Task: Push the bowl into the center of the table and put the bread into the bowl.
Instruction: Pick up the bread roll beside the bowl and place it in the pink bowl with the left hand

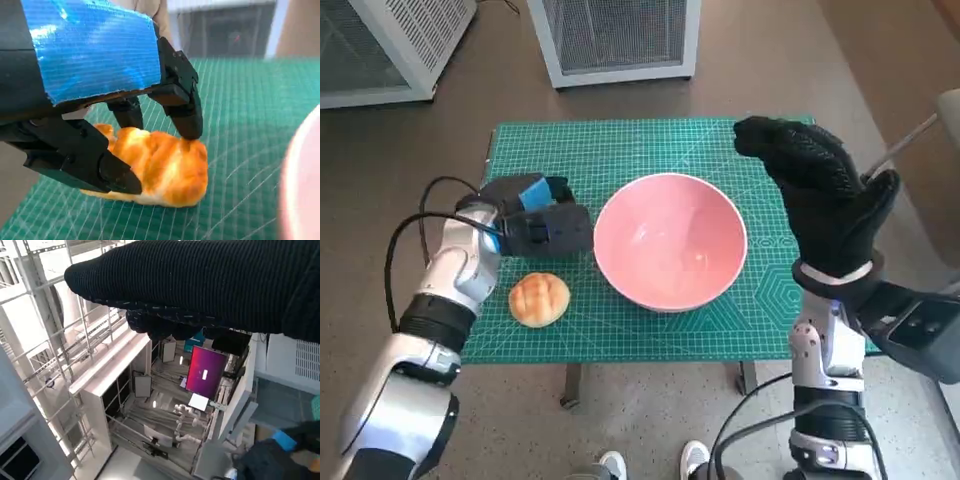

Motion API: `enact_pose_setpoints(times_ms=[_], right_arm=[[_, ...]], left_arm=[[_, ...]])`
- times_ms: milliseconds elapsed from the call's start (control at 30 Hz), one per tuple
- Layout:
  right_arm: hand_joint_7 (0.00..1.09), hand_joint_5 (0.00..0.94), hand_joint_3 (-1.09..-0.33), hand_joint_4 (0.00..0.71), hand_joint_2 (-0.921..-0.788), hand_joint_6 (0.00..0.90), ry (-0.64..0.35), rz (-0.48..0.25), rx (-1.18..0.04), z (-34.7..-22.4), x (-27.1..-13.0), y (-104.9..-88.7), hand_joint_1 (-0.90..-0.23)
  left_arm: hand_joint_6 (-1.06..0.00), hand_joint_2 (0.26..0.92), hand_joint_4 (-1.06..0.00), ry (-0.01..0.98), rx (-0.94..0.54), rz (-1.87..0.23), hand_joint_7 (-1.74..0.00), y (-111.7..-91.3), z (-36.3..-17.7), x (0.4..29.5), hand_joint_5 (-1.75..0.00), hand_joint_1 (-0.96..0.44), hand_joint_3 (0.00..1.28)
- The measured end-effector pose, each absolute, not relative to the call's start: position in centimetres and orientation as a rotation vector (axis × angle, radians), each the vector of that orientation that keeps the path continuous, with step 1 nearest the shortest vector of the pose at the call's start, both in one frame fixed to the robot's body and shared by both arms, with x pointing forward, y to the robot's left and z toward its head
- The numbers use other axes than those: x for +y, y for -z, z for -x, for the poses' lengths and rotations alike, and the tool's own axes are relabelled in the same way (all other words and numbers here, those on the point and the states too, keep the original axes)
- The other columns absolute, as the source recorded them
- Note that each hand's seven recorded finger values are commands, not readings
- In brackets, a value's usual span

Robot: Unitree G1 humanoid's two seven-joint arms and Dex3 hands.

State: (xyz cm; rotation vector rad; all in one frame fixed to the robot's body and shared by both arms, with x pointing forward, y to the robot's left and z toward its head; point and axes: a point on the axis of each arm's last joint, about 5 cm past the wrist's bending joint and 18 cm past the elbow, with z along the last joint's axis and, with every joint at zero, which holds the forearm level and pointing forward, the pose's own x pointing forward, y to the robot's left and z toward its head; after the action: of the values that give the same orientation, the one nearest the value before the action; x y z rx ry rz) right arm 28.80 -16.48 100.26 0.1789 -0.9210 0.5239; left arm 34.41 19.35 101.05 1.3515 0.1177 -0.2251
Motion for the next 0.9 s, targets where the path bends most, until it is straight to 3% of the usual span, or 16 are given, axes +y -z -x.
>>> enact_pose_setpoints(times_ms=[233,500,667,900], right_arm=[[0.63,0.012,-0.467,0.380,-0.921,0.041,-0.525,-0.179,-0.921,-28.8,-16.5,-100.3,-0.556],[0.63,0.013,-0.468,0.383,-0.921,0.038,-0.527,-0.180,-0.922,-28.8,-16.4,-100.3,-0.559],[0.64,0.012,-0.467,0.384,-0.921,0.036,-0.531,-0.179,-0.922,-28.8,-16.4,-100.3,-0.562],[0.64,0.011,-0.472,0.385,-0.921,0.035,-0.544,-0.177,-0.919,-28.8,-16.4,-100.2,-0.562]], left_arm=[[-0.63,0.920,-0.70,0.163,-0.054,-1.302,-1.14,-104.1,-33.1,18.6,-1.18,0.00,0.06],[-0.62,0.916,-0.78,0.147,-0.277,-1.243,-1.17,-106.1,-30.6,17.3,-1.07,0.00,0.04],[-0.64,0.913,-0.81,0.180,-0.441,-1.193,-1.16,-107.0,-28.5,16.4,-1.03,0.00,0.02],[-0.63,0.918,-0.81,0.310,-0.657,-1.129,-1.18,-108.0,-25.9,15.0,-1.02,0.00,0.02]])
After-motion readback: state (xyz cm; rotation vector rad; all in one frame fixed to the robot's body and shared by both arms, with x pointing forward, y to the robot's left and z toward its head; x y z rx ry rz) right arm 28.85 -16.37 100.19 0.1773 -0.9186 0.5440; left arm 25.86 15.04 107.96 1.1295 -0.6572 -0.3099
